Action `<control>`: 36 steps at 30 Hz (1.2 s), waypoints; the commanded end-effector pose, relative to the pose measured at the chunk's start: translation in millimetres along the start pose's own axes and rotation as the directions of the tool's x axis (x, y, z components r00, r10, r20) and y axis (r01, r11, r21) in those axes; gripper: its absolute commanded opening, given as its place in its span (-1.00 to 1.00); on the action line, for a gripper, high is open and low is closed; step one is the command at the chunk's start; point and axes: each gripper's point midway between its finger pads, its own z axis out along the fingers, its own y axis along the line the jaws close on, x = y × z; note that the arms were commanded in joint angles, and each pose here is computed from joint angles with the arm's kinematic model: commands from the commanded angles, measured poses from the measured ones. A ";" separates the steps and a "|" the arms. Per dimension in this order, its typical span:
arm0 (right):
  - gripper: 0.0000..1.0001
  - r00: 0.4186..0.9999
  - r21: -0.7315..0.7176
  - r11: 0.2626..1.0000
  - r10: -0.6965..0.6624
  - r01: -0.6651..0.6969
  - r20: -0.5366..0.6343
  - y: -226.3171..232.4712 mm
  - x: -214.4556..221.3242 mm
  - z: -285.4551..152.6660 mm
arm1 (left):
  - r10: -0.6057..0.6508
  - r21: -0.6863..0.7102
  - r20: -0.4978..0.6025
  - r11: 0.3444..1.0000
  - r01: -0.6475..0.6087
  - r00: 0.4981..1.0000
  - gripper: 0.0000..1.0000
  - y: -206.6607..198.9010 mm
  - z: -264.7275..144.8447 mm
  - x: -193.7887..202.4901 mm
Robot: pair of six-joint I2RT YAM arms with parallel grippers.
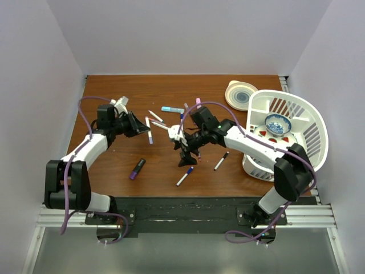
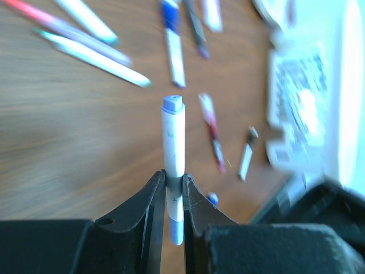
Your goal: Open the pen caps
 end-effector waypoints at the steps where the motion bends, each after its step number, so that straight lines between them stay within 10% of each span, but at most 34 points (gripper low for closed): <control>1: 0.66 0.934 -0.013 0.938 -0.347 0.347 -0.084 7.7 18.7 -19.7 | 0.179 0.344 -0.207 0.934 -0.100 0.962 -1.00 -52.6 -4.2 48.8; 21: 0.59 0.834 -0.034 0.857 -0.508 0.513 -0.217 12.5 48.7 -28.9 | 0.459 0.561 -0.509 0.818 -0.123 0.729 -1.00 -113.6 8.0 184.3; 36: -0.06 0.802 -0.108 0.845 -0.532 0.524 -0.271 18.5 71.3 -7.9 | 0.530 0.623 -0.510 0.771 -0.134 0.678 -1.00 -132.9 -2.3 203.7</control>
